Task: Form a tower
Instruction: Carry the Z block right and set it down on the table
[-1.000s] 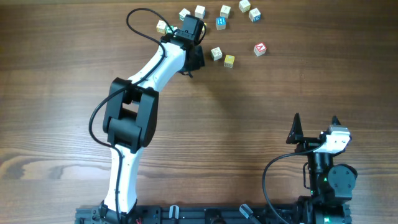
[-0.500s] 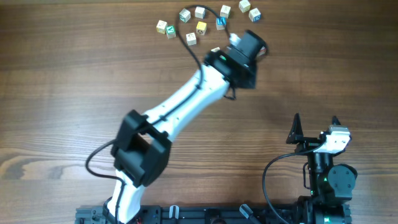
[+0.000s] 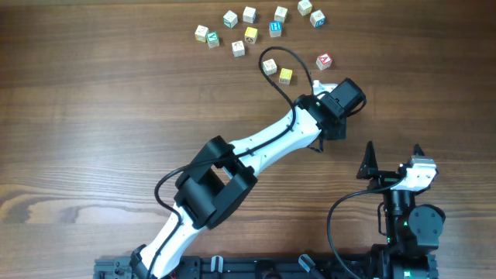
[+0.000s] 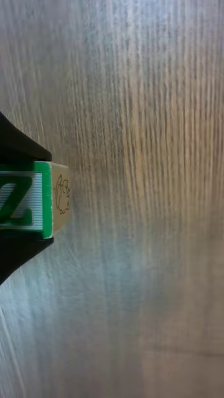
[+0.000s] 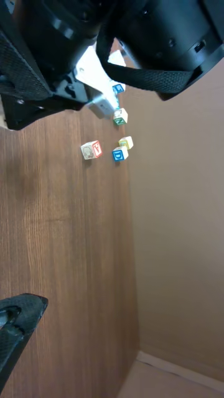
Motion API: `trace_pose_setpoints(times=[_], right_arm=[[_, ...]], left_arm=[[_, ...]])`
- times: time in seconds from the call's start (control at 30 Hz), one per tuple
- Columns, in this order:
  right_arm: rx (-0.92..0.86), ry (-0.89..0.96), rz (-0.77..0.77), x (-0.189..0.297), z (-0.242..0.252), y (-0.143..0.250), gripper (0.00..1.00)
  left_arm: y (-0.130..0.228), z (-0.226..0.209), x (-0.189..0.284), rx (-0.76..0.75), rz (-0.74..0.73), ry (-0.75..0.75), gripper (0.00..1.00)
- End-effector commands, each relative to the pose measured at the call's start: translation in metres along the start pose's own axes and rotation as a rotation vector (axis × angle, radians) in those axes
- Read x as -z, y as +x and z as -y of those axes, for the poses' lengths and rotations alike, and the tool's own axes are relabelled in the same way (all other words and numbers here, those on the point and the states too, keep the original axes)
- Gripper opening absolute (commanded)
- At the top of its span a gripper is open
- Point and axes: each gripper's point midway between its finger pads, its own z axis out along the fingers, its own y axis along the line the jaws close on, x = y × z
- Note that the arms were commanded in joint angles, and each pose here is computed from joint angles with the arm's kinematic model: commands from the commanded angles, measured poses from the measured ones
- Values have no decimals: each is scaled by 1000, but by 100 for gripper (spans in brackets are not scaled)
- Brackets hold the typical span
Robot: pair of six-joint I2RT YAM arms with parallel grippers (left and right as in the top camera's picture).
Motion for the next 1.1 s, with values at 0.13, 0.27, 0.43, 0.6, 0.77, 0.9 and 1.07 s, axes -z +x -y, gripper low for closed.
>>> trace_pose_setpoints(times=[0.13,0.27,0.43,0.6,0.77,0.9,1.07], right_arm=[[12,-17,6,0,-3,-1,100],[12,-17,6,0,-3,-1,100],[12,-17,6,0,-3,-1,100],[12,-17,6,0,-3,-1,100],[12,-17,6,0,-3,-1,100],[12,-17,6,0,-3,-1,100],[12,-17,6,0,-3,-1,100]], left_arm=[[-1,3,-6,255,10,13,23],[10,2,-5,240,-12,-12,24],[23,6,-5,182,-29,-26,34],[23,6,-5,180,-26,-29,49],[22,5,-5,173,-18,-34,53],[17,6,1,90,-9,-24,57],[-40,3,34,5,100,27,67]])
